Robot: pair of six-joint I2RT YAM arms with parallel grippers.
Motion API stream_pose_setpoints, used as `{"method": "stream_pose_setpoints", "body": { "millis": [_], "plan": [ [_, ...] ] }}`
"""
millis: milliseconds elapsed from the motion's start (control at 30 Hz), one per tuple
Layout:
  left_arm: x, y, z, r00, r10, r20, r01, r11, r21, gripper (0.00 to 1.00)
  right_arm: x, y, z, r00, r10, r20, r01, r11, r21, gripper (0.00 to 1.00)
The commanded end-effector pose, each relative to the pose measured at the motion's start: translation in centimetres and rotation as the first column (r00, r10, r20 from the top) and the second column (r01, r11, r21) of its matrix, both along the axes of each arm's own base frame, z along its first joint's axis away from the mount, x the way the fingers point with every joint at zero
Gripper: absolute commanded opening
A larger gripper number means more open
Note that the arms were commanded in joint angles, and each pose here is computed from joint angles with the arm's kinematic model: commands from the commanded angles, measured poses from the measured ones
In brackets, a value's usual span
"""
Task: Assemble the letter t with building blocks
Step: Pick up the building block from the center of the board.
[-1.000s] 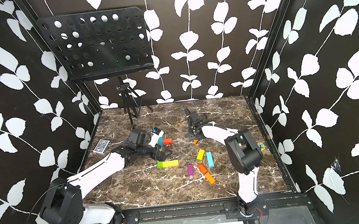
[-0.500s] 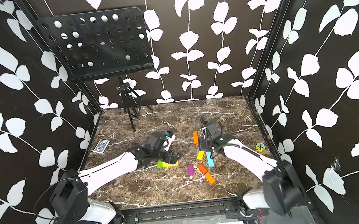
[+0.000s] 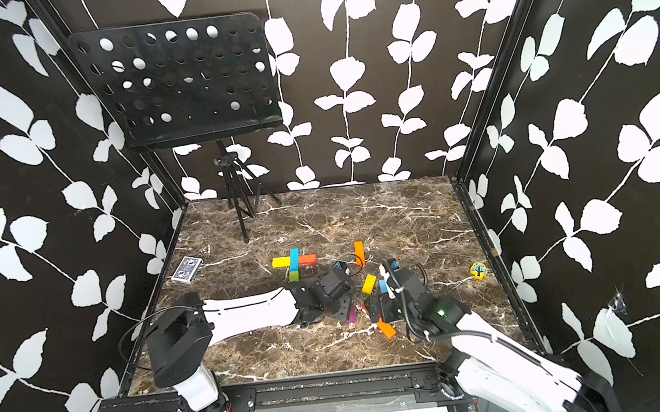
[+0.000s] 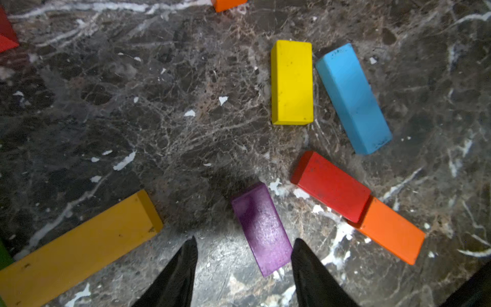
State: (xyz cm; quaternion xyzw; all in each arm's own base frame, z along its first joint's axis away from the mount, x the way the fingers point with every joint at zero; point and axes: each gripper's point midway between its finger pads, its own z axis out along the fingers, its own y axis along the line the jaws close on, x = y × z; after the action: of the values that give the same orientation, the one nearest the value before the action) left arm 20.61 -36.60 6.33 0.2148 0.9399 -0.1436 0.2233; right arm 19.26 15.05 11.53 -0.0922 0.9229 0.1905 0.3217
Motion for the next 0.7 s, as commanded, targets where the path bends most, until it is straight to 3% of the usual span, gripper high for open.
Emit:
{"method": "stream_pose_setpoints", "body": {
  "millis": [0,333,667],
  "plan": [
    [0.2,-0.5,1.2,0.999,0.047,0.021,-0.047,0.999,-0.012,0.57,-1.6,-1.0,-0.4,1.000,-0.010,-0.014,0.011,1.000,0.016,0.99],
    [-1.1,-1.5,0.1,0.999,0.052,-0.002,-0.052,0.996,0.068,0.54,-5.4,0.3,-1.8,0.988,0.114,-0.108,-0.101,0.988,0.115,0.99],
    [-1.4,-1.2,-1.5,0.997,0.076,-0.019,-0.073,0.990,0.121,0.52,-7.6,0.9,-0.5,0.979,0.204,-0.014,-0.195,0.951,0.241,0.99]
  ]
}}
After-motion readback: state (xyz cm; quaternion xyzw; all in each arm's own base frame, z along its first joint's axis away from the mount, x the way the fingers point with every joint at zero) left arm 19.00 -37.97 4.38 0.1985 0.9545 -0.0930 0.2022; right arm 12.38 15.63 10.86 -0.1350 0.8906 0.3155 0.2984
